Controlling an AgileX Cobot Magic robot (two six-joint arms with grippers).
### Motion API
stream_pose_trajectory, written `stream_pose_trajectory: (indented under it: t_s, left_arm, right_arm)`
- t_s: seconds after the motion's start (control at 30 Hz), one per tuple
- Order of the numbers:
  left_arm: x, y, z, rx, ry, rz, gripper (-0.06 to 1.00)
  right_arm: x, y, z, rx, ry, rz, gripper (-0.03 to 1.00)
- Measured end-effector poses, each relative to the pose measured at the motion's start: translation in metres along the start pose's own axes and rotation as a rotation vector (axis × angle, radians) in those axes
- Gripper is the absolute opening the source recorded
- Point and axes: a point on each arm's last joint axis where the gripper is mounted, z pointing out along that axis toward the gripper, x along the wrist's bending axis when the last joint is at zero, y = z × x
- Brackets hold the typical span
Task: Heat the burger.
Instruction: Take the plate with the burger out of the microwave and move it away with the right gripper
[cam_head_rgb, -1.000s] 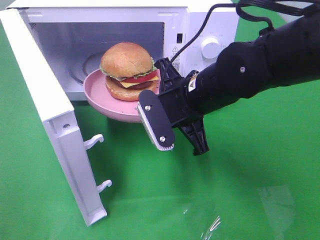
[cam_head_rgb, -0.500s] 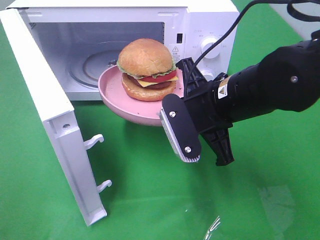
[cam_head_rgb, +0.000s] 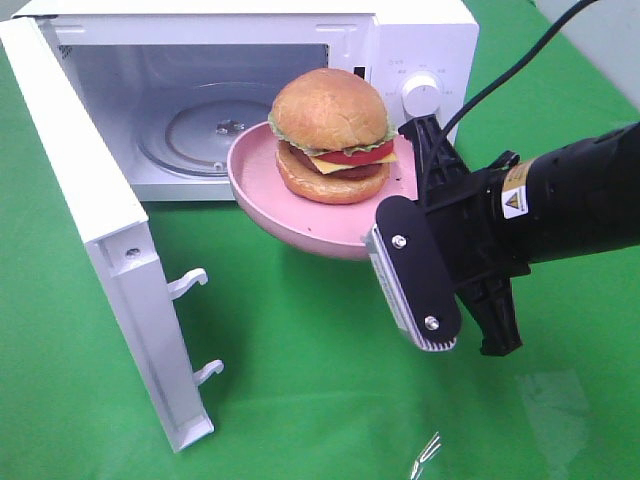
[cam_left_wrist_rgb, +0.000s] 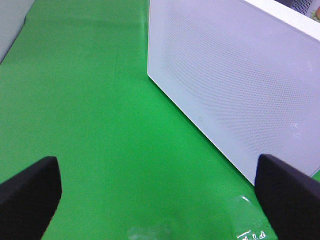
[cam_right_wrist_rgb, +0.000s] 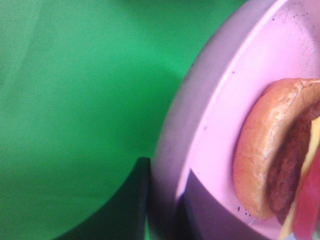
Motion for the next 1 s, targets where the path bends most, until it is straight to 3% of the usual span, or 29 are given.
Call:
stream_pose_trajectory:
  t_s: [0.47, 1.0]
  left_arm:
    - [0.000, 0.000, 0.000, 0.000, 0.000, 0.000, 0.96]
    - [0.000, 0.000, 0.000, 0.000, 0.000, 0.000, 0.96]
  right_arm:
    - [0.016, -0.007, -0.043, 0.053, 0.036, 0.001, 0.11]
    - [0.038, -0.018, -0.095, 0.136, 0.035, 0.092, 0.11]
